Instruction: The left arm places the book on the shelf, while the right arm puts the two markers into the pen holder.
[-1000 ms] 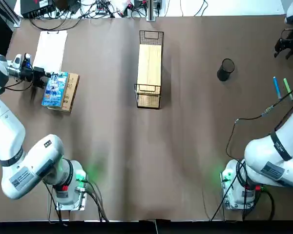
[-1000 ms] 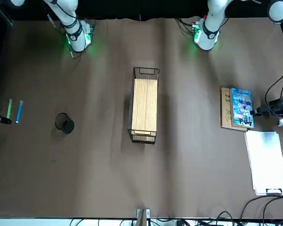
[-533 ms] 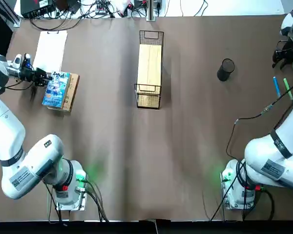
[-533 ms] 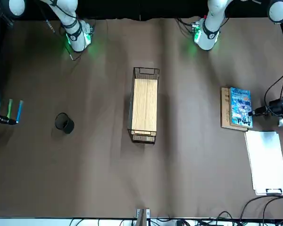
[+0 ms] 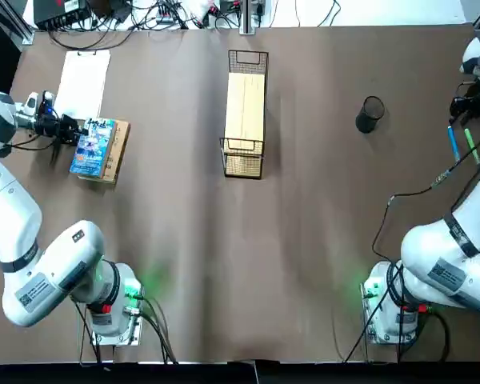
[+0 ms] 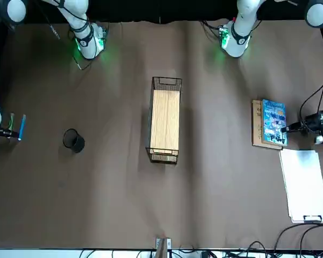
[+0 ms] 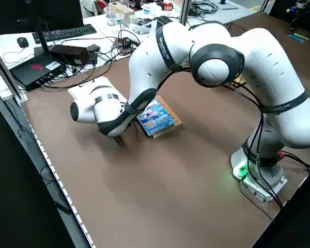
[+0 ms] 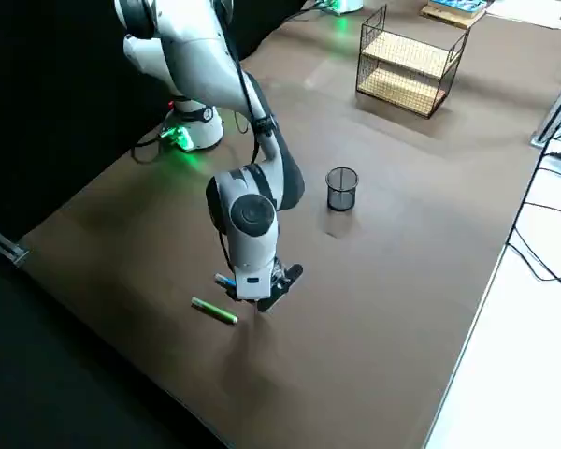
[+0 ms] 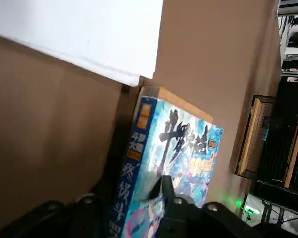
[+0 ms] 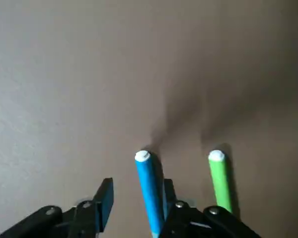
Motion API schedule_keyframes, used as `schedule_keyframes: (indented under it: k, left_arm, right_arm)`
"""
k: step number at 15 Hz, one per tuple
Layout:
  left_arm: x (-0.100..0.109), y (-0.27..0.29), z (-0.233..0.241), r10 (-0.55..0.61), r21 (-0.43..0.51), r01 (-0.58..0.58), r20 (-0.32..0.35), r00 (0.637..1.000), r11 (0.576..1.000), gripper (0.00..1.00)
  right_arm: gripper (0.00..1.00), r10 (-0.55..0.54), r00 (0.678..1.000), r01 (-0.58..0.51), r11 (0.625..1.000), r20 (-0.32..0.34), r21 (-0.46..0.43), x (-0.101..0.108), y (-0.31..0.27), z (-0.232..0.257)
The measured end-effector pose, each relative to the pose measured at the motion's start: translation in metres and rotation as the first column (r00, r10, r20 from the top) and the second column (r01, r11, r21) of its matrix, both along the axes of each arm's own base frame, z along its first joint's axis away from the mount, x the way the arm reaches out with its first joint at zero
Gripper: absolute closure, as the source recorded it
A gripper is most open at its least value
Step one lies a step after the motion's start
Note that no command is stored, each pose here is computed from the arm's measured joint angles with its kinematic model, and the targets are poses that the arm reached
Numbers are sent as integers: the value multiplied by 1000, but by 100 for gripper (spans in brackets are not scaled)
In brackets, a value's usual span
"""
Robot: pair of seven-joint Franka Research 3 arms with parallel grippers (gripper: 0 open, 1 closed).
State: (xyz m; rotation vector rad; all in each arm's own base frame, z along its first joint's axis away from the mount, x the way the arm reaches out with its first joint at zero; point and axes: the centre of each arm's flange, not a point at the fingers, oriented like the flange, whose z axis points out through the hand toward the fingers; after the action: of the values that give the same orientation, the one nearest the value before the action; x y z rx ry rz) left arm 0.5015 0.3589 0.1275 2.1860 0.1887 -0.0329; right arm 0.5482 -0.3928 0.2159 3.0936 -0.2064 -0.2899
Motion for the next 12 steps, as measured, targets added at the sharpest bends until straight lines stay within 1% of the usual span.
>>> schedule_keyframes:
  k: [1, 2, 3, 4, 6, 8, 11, 12]
  left_arm:
    - [-1, 0, -2, 0, -2, 0, -1, 1000, 1000, 58]
    - [-1, 0, -2, 0, -3, 0, -2, 1000, 1000, 59]
    - [-1, 0, -2, 0, -4, 0, -1, 1000, 1000, 61]
    - [-1, 1, 1, -1, -11, 1, 1, 1000, 1000, 67]
    - [-1, 2, 2, -1, -16, 1, 2, 1000, 1000, 70]
    - [-1, 3, 4, 2, -26, -2, 6, 1000, 1000, 77]
    - [-5, 16, 10, 24, -16, -24, 16, 1000, 1000, 78]
    - [-8, 29, 27, 32, -20, -31, 31, 999, 999, 78]
  right_arm:
    - [53, 12, 1000, -12, 1000, -8, 7, -2, 1, -6]
    - [53, 24, 1000, -23, 1000, -13, 12, -3, 2, -10]
    - [53, 28, 999, -28, 999, -18, 17, -5, 2, -12]
    - [53, 32, 999, -32, 999, -21, 20, -8, 1, -14]
    - [55, 45, 999, -44, 999, -25, 26, -11, -2, -16]
    - [55, 52, 998, -51, 998, -19, 23, -13, -4, -20]
    - [56, 69, 997, -68, 997, -16, 21, -14, -5, -29]
    - [59, 76, 997, -76, 997, -14, 19, -14, -5, -36]
